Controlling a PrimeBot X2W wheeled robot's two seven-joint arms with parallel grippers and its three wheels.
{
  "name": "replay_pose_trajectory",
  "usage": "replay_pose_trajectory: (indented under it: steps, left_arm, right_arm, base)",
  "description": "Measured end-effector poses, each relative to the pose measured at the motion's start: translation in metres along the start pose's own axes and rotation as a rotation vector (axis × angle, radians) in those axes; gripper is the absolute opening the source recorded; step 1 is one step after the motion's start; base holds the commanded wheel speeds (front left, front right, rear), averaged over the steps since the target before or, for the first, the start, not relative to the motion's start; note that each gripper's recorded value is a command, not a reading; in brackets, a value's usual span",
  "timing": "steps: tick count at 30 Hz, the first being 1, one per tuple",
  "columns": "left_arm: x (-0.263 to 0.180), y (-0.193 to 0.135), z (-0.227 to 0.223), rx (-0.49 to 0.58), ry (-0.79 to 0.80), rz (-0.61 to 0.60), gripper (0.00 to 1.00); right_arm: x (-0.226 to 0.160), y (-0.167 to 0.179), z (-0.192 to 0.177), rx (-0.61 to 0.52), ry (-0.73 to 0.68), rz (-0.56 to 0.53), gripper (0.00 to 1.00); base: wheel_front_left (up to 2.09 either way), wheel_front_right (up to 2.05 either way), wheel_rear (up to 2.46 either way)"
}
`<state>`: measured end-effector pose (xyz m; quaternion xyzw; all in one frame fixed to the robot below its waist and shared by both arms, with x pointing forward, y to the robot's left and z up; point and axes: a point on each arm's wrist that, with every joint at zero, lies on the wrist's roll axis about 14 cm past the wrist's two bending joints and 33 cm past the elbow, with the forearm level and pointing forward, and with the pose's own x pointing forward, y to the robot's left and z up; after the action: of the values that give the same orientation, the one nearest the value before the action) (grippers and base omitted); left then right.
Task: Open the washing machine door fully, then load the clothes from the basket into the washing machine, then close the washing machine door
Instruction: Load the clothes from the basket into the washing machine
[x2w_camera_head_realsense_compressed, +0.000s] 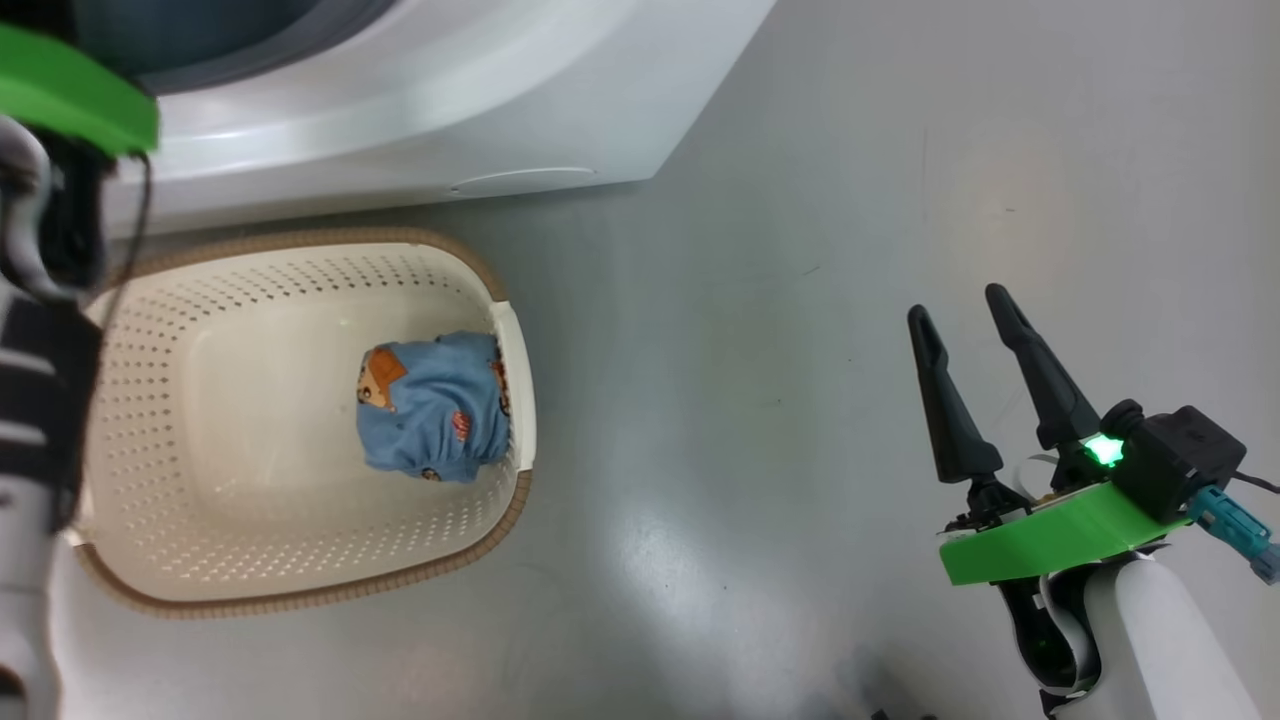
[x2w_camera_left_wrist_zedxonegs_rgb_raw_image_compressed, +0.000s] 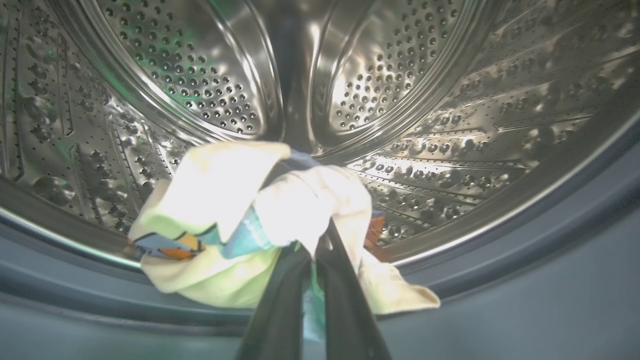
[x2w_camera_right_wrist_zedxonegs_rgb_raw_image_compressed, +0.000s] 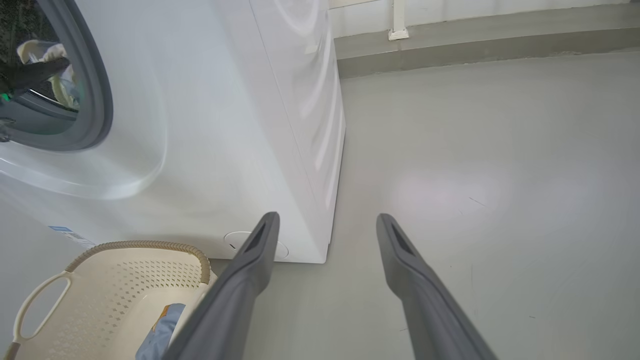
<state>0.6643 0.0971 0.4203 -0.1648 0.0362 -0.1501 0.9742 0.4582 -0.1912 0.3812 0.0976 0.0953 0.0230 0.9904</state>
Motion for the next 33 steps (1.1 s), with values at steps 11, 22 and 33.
replay_pose_trajectory:
  steps: [11, 22, 33]
  left_arm:
    - [0.050, 0.011, 0.050, 0.099, -0.069, 0.019, 0.00]
    - [0.045, 0.020, -0.011, 0.174, 0.134, 0.059, 0.00]
    - [0.042, 0.022, -0.019, 0.216, 0.218, 0.073, 1.00]
  right_arm:
    - [0.000, -0.005, 0.001, -0.004, -0.002, -0.017, 1.00]
    - [-0.006, -0.006, 0.004, -0.007, -0.002, -0.026, 1.00]
    - [-0.007, -0.005, 0.008, -0.001, -0.012, -0.025, 1.00]
  base:
    - [0.00, 0.00, 0.00]
    - [0.00, 0.00, 0.00]
    - [0.00, 0.00, 0.00]
